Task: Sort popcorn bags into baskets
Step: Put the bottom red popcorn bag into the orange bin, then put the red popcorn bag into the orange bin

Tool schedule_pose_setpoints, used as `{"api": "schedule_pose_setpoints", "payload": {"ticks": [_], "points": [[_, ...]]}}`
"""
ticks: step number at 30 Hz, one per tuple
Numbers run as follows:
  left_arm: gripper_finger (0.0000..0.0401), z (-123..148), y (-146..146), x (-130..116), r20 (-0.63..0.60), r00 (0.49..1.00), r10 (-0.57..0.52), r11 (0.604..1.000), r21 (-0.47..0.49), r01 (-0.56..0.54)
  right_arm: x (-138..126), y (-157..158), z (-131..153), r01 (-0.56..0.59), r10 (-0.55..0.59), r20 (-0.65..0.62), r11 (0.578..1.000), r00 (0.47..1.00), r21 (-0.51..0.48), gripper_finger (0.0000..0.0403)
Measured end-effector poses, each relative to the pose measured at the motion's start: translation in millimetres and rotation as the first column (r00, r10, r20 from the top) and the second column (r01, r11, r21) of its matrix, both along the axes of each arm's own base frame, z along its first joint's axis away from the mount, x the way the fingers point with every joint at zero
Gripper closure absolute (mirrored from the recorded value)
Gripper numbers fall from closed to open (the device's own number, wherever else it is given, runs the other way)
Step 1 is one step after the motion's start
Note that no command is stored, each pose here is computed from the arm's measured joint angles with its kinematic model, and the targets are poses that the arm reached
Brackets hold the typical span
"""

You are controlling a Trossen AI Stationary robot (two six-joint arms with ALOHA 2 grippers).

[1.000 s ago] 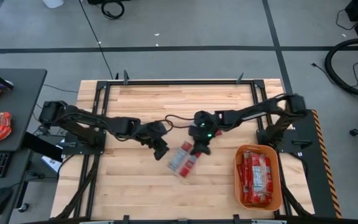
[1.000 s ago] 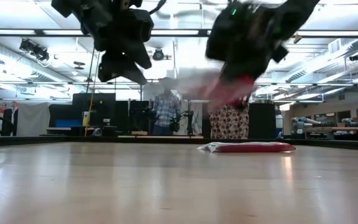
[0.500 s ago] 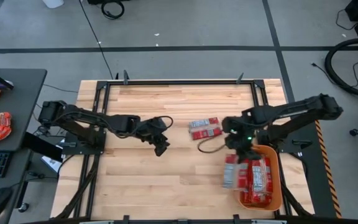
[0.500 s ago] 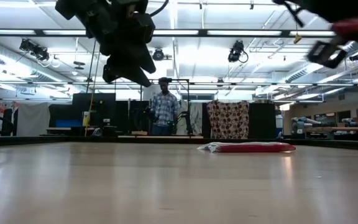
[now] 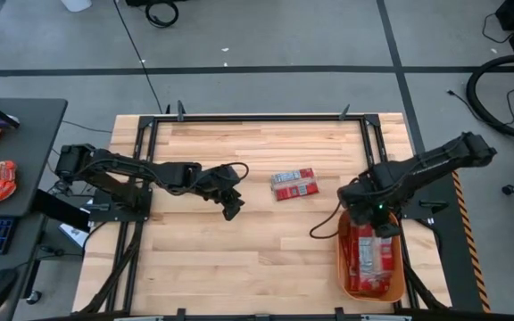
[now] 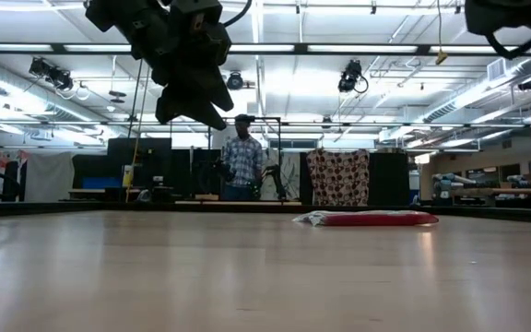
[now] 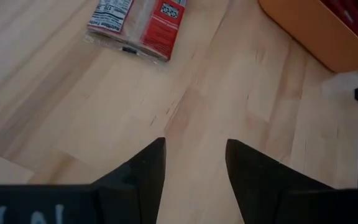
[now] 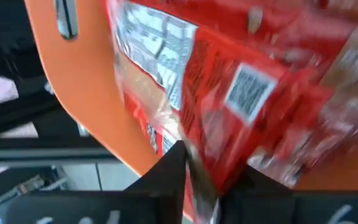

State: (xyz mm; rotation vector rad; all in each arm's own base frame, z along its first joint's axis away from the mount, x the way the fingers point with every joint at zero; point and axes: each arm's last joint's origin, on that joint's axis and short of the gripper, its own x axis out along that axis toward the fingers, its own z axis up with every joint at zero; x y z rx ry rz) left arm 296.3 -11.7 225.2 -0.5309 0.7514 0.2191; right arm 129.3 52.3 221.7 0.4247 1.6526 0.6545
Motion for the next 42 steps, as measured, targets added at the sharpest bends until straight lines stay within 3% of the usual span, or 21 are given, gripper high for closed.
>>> {"api": "schedule_pose_setpoints", "payload": {"ticks": [5,14,18,20,22,26,30,38,42], "points": [[0.0230,0,0,0,0.001,1.000,-0.001,1.000,0.000,0.001,-10,0,-2,-0.030,0.025,-0.089,0.998,0.996,-0.049,0.0299],[0.0229,1,0,1,0.009,1.000,-0.009,1.000,0.009,0.009,-7,-4,37,0.076,-0.111,-0.140,0.969,0.984,-0.235,0.0228],[0.0230,2,1,2,0.033,0.999,-0.002,0.999,0.034,0.001,2,-5,61,0.151,-0.170,-0.033,0.937,0.985,-0.316,0.0211],[0.0230,4,2,3,0.052,0.998,0.019,0.998,0.052,-0.021,10,-6,75,0.213,-0.195,0.086,0.906,0.977,-0.366,0.0207],[0.0230,4,2,4,0.064,0.997,0.033,0.997,0.065,-0.038,18,-8,86,0.297,-0.215,0.227,0.848,0.950,-0.440,0.0207],[0.0230,5,2,5,0.076,0.996,0.044,0.996,0.072,-0.049,37,-18,99,0.514,-0.268,0.488,0.706,0.831,-0.487,0.0211],[0.0230,5,1,5,0.077,0.996,0.050,0.997,0.060,-0.055,62,-34,82,0.622,-0.353,0.555,0.657,0.753,-0.426,0.0220],[0.0230,5,-3,4,0.069,0.996,0.064,0.998,-0.025,-0.062,111,-73,5,0.750,-0.508,0.559,0.530,0.655,-0.396,0.0224],[0.0229,1,-6,0,0.005,0.998,0.060,0.992,-0.111,-0.059,130,-93,-27,0.791,-0.589,0.528,0.462,0.612,-0.401,0.0221]]}}
